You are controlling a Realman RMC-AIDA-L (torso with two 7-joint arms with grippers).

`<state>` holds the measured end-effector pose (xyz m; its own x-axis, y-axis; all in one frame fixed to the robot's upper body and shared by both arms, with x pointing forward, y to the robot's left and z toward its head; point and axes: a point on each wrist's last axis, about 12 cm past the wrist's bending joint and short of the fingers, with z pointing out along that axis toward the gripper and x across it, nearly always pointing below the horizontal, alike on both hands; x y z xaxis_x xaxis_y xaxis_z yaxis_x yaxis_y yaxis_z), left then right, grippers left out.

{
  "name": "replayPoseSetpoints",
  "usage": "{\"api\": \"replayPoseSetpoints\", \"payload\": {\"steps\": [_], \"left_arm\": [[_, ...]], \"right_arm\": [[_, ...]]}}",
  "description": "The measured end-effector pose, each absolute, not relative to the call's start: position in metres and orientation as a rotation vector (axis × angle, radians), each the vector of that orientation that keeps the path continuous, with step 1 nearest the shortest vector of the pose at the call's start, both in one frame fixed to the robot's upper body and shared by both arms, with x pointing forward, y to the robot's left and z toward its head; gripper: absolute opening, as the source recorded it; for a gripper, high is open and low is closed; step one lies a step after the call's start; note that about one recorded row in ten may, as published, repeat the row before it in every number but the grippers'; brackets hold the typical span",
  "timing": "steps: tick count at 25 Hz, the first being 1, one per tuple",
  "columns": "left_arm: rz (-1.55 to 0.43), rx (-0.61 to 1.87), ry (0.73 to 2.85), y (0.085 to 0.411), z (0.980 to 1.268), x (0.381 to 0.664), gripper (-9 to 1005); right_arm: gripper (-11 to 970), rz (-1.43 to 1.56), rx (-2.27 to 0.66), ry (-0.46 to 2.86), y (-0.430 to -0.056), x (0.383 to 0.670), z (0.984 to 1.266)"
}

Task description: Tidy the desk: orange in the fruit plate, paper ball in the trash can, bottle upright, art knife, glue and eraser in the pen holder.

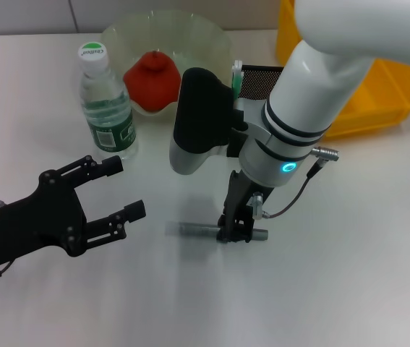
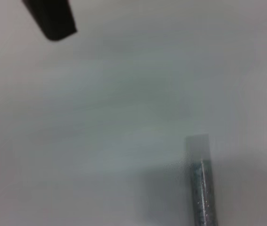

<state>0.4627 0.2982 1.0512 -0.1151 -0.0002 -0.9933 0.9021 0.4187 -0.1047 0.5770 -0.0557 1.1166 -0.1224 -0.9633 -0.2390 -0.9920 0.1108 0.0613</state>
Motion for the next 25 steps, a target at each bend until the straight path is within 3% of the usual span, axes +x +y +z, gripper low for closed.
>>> {"api": "replayPoseSetpoints", "payload": {"steps": [17, 25], "left_arm": [[-0.939, 0.842, 1.487, 0.299, 1.051, 0.464, 783], [-0.902, 0.801, 1.496, 0.308, 1.052, 0.463, 783]], "right_arm": [[141, 0.359, -1.960, 2.220, -0.055, 0.577, 1.124], [139, 0.617, -1.717, 2.129, -0.090, 0.597, 1.146]]}}
